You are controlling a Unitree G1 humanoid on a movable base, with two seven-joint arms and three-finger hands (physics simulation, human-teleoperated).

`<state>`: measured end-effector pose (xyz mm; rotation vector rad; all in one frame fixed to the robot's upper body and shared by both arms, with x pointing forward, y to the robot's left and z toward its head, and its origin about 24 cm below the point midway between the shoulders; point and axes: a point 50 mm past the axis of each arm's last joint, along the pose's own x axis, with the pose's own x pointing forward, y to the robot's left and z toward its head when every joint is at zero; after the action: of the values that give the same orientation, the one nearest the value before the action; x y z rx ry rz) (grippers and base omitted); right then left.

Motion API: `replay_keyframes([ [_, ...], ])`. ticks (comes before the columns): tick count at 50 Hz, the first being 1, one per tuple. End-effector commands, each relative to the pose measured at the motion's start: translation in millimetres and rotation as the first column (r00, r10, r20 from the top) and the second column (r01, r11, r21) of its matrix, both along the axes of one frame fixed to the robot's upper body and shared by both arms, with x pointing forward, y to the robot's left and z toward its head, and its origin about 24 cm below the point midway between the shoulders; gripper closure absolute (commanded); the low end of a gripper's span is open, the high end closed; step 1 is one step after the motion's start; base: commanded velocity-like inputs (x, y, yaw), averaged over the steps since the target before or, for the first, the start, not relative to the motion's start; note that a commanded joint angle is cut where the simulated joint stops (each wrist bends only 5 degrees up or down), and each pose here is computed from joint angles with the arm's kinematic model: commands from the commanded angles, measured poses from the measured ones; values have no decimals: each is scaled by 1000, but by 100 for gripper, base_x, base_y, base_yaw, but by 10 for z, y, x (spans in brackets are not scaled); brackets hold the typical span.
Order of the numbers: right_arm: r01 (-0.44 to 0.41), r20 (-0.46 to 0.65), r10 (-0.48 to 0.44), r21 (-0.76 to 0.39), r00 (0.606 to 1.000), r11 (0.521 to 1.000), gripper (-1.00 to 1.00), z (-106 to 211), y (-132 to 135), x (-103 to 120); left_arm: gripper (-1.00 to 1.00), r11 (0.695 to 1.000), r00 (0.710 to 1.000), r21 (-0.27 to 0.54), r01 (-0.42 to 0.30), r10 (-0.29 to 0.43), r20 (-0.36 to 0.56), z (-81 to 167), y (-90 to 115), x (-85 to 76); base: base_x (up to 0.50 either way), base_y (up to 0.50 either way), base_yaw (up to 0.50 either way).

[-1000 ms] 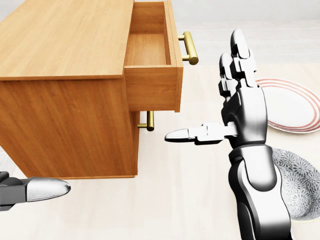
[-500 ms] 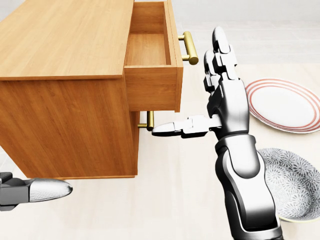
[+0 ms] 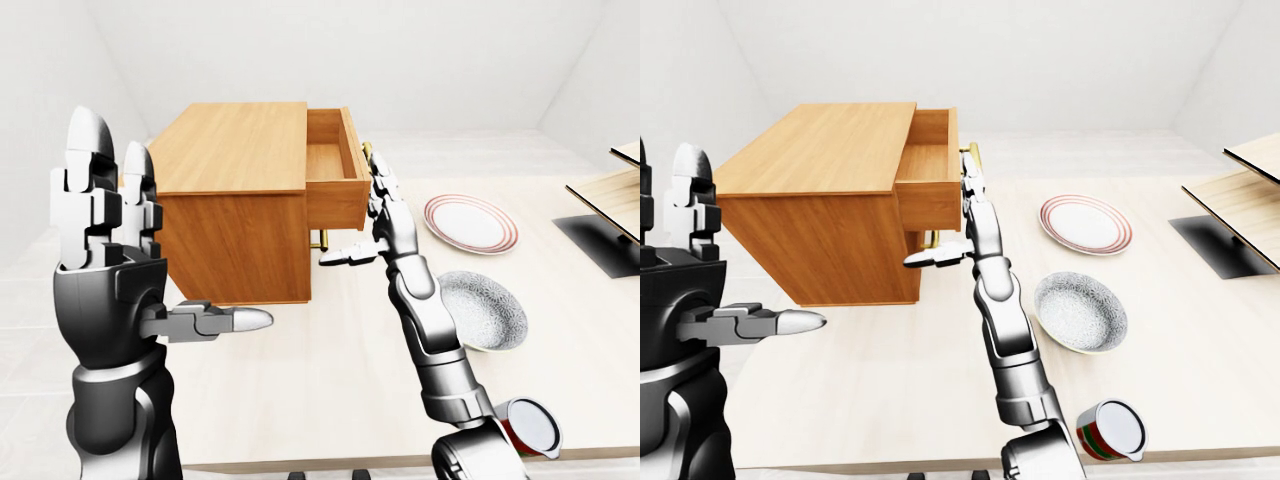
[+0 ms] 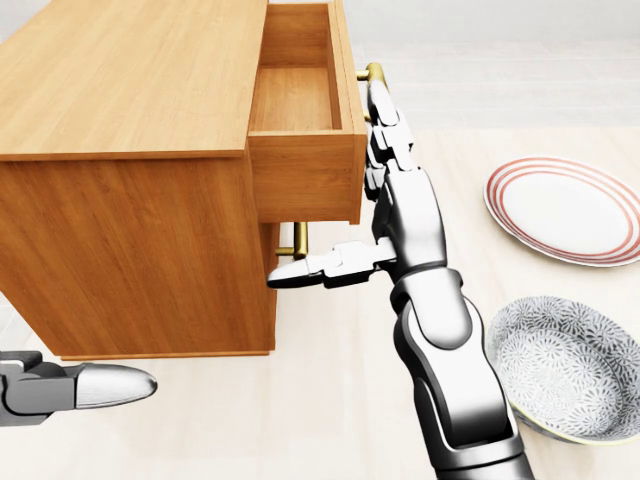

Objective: Close the top drawer of the cabinet.

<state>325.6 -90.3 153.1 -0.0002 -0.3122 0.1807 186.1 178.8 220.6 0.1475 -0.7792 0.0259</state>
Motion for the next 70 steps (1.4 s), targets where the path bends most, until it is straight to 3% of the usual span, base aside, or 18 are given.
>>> replay_keyframes([
  [1, -30, -19, 30, -18, 999, 999, -100, -46, 109, 2, -100, 1000, 1000, 7, -3, 3, -7, -10, 2, 5, 0, 0, 0],
  [10, -43, 19, 43, -19, 999, 999, -100, 44, 149, -22, -100, 1000, 1000, 9, -4, 5, -29, -48, 5, 29, 0, 0, 0],
  [70, -290, -155, 272, -104, 950, 952, -100, -325, 964, -121, -100, 1000, 999, 9, -11, 12, -41, -66, 51, 44, 0, 0, 0],
])
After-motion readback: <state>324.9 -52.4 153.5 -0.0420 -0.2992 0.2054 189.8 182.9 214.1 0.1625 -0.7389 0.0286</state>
